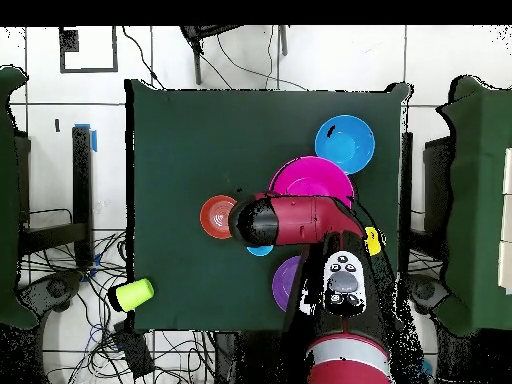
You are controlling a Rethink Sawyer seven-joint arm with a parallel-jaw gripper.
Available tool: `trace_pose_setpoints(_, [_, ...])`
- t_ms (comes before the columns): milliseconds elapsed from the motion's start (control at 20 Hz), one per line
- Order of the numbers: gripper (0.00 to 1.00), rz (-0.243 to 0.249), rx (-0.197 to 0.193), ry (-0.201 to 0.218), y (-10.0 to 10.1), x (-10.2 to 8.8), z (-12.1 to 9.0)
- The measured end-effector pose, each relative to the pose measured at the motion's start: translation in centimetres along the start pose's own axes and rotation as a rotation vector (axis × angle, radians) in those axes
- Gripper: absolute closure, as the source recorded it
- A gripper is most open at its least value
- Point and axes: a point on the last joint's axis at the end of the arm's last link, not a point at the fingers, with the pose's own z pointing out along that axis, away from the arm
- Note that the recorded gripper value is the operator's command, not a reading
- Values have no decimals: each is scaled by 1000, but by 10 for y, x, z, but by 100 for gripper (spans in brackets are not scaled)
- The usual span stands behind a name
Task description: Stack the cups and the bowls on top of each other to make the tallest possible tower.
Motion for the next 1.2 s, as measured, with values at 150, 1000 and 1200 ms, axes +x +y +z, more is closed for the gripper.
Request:
trace_pose_setpoints(150, [0,3,-5,-4,0,-2,-1])
trace_pose_setpoints(1000, [0,6,-44,-17,11,-8,-6])
trace_pose_setpoints(1200, [0,5,-52,-14,15,-7,-6])
